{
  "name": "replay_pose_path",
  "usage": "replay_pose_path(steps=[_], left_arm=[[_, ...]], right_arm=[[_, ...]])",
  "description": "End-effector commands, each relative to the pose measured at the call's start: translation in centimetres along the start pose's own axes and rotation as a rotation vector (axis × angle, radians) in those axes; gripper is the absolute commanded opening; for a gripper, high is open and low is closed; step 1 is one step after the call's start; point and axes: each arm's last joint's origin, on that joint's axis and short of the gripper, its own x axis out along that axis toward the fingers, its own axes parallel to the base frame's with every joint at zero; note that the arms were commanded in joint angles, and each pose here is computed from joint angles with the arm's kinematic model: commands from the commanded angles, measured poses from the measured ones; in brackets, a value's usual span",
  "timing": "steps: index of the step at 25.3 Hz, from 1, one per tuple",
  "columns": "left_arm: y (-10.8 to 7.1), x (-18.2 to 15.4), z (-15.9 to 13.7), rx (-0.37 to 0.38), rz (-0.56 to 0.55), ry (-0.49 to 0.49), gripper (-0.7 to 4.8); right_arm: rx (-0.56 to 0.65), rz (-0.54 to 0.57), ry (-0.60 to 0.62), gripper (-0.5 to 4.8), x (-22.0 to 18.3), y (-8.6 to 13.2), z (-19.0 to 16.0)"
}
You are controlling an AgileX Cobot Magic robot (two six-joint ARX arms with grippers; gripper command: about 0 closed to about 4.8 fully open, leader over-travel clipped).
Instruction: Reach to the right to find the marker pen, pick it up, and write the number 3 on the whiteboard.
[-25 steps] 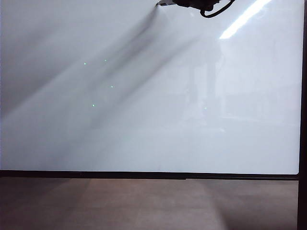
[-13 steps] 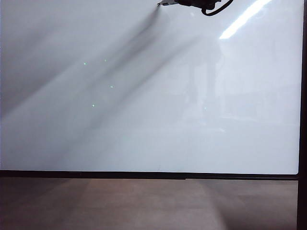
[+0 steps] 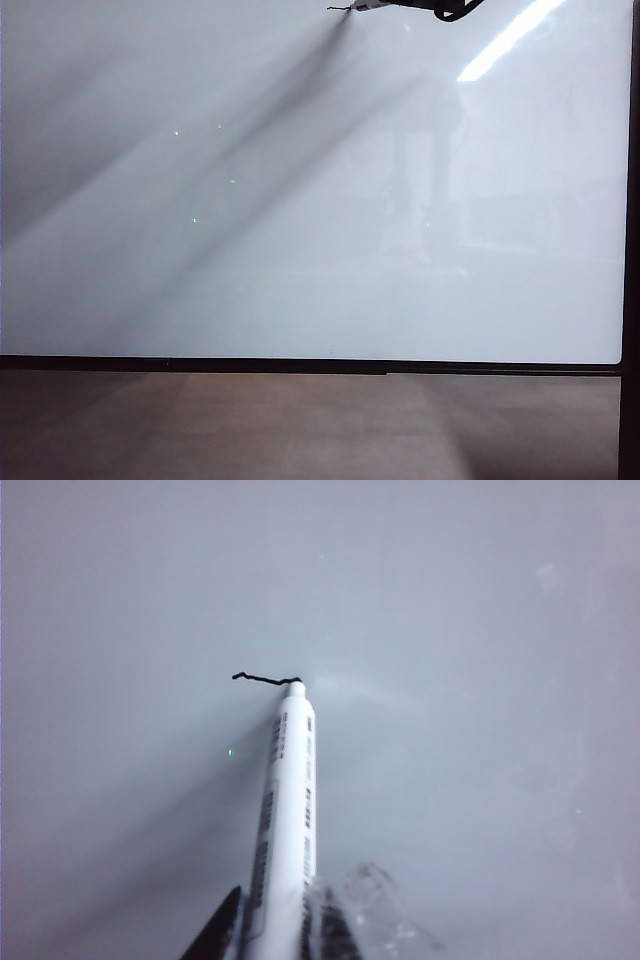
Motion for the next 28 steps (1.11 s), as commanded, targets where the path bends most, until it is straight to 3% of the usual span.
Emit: replay_pose_path(steps=[1, 12, 15, 19, 28], left_arm=[[0.0, -0.1, 0.3, 0.011, -0.005, -0.016, -0.05], [0.0, -0.1, 0.3, 0.011, -0.005, -0.016, -0.05], [0.0, -0.1, 0.3, 0.022, -0.005, -0.015, -0.05], [0.0, -0.1, 0.2, 0.021, -0.005, -0.011, -0.05], [0.0, -0.1, 0.2, 0.02, -0.006, -0.006, -0.05]], right_arm=[[0.002, -0.012, -0.004, 0.49, -0.1, -0.1, 0.3], [-0.012, -0.005, 0.121, 0.49, -0.1, 0.0, -1.0], [-0.01, 0.0, 0.111, 0.49, -0.3, 0.0, -0.5], [-0.004, 0.105, 0.098, 0.49, -0.6, 0.2, -0.1], [-0.003, 0.123, 0.051, 0.49, 0.2, 0.4, -0.9]])
